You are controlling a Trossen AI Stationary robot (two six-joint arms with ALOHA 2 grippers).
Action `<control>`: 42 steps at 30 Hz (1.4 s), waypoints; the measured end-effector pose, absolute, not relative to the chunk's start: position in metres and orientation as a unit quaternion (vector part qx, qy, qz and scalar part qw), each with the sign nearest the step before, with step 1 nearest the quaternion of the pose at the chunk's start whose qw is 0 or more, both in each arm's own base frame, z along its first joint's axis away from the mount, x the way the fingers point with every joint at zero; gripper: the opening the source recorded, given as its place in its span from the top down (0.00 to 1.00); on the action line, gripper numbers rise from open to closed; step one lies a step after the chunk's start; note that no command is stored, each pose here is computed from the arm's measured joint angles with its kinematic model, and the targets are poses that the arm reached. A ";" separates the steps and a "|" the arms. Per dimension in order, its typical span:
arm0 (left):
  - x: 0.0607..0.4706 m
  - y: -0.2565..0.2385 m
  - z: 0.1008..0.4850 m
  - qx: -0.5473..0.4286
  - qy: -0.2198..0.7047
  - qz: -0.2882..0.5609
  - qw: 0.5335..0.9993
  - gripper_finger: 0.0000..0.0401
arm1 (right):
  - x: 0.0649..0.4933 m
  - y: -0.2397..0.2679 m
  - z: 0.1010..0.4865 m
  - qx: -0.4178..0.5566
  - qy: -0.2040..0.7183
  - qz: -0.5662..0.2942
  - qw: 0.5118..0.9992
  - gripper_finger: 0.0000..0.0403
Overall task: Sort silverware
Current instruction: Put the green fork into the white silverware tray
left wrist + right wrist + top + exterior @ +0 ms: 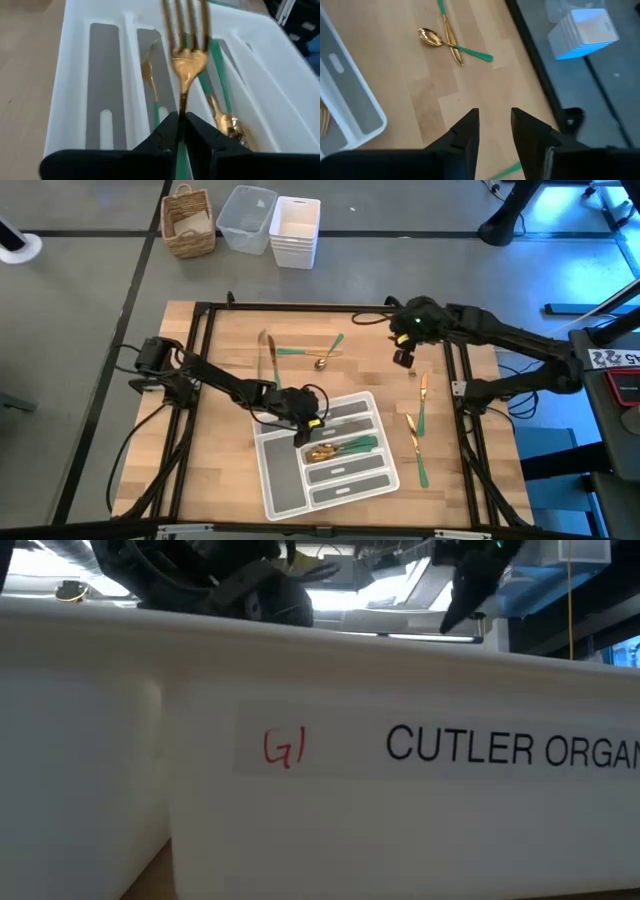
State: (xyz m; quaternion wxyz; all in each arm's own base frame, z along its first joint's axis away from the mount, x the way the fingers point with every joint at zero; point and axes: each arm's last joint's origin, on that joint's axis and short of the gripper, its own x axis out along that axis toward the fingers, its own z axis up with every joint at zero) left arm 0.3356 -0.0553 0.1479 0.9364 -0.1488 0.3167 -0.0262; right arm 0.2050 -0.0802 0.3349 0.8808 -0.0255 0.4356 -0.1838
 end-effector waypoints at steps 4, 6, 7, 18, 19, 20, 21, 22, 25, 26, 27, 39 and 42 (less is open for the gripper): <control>0.333 -0.056 0.143 -0.129 0.334 -0.031 0.933 0.89 | 0.196 -0.083 0.301 -0.001 0.416 -0.168 0.894 0.71; 0.333 -0.056 0.143 -0.123 0.333 -0.035 0.934 0.85 | 0.194 -0.084 0.282 0.010 0.415 -0.161 0.896 0.71; 0.334 -0.056 0.143 -0.121 0.331 -0.036 0.935 0.82 | 0.194 -0.084 0.272 0.020 0.415 -0.157 0.896 0.71; 0.319 -0.024 0.181 -0.158 0.322 0.014 0.933 0.72 | 0.181 -0.077 0.199 0.112 0.448 -0.157 0.873 0.71; 0.314 -0.017 0.188 -0.163 0.324 0.025 0.932 0.72 | 0.180 -0.077 0.197 0.122 0.448 -0.158 0.872 0.71; 0.310 -0.009 0.194 -0.170 0.323 0.037 0.930 0.72 | 0.180 -0.077 0.196 0.132 0.445 -0.161 0.871 0.71; 0.305 -0.003 0.202 -0.177 0.318 0.048 0.930 0.72 | 0.180 -0.077 0.195 0.134 0.443 -0.162 0.872 0.71; 0.300 0.004 0.207 -0.183 0.320 0.064 0.927 0.72 | 0.180 -0.077 0.195 0.134 0.443 -0.162 0.871 0.71; 0.283 0.025 0.221 -0.198 0.323 0.127 0.917 0.72 | 0.181 -0.077 0.195 0.132 0.441 -0.166 0.872 0.71; 0.276 0.032 0.225 -0.207 0.324 0.158 0.910 0.72 | 0.181 -0.077 0.195 0.132 0.440 -0.167 0.873 0.71; 0.270 0.038 0.226 -0.215 0.330 0.192 0.899 0.72 | 0.181 -0.077 0.196 0.131 0.437 -0.167 0.874 0.71; 0.223 0.105 0.195 -0.278 0.407 0.443 0.749 0.72 | 0.192 -0.082 0.205 0.116 0.369 -0.172 0.906 0.71; 0.221 0.116 0.187 -0.285 0.417 0.461 0.729 0.72 | 0.193 -0.083 0.206 0.114 0.361 -0.172 0.909 0.71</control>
